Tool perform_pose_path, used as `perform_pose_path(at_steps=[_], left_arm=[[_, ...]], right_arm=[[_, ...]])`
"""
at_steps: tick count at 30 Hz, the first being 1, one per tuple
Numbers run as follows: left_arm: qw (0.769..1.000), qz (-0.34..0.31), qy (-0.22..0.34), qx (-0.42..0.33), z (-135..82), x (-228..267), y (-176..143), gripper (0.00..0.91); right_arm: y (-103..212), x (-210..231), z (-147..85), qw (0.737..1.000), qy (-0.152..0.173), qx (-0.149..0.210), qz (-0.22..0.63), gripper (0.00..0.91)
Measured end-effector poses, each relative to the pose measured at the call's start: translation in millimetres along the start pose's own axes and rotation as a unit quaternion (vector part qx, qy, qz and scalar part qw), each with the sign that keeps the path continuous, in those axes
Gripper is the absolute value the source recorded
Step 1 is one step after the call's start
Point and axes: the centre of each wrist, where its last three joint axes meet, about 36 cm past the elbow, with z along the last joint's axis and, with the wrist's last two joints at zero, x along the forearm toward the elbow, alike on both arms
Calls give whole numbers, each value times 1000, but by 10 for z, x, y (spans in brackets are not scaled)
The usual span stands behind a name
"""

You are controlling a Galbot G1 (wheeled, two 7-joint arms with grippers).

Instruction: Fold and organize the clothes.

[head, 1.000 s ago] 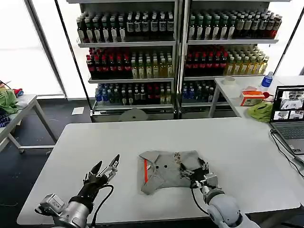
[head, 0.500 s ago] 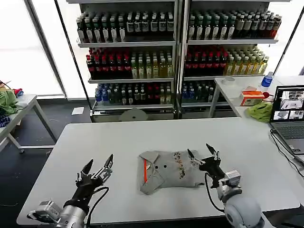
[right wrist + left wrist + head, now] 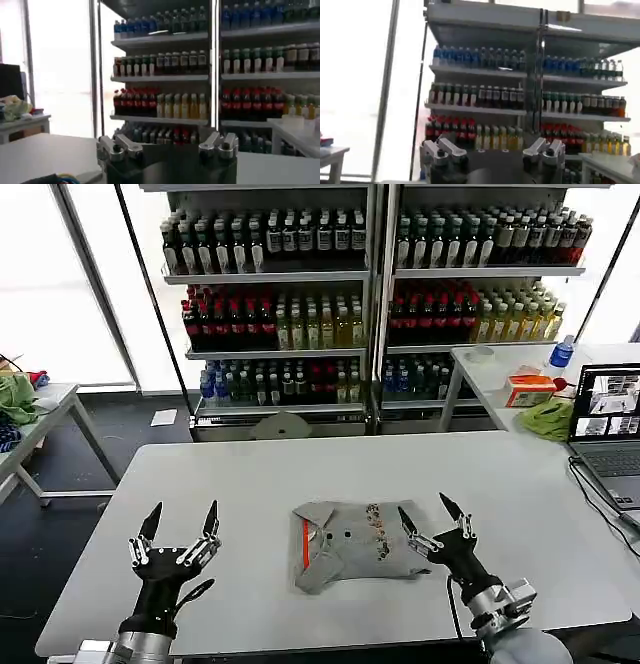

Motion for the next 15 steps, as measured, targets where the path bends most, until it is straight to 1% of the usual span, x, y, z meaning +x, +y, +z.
perform_pose_path(at_steps=[6, 15], left_arm=[[999, 10, -14, -31, 23, 65, 3, 907], [999, 14, -19, -49, 69, 134, 10, 907]], right_arm=[[68, 90, 75, 1000, -7, 5, -5, 907], [91, 182, 122, 1000, -11, 14, -6, 907]])
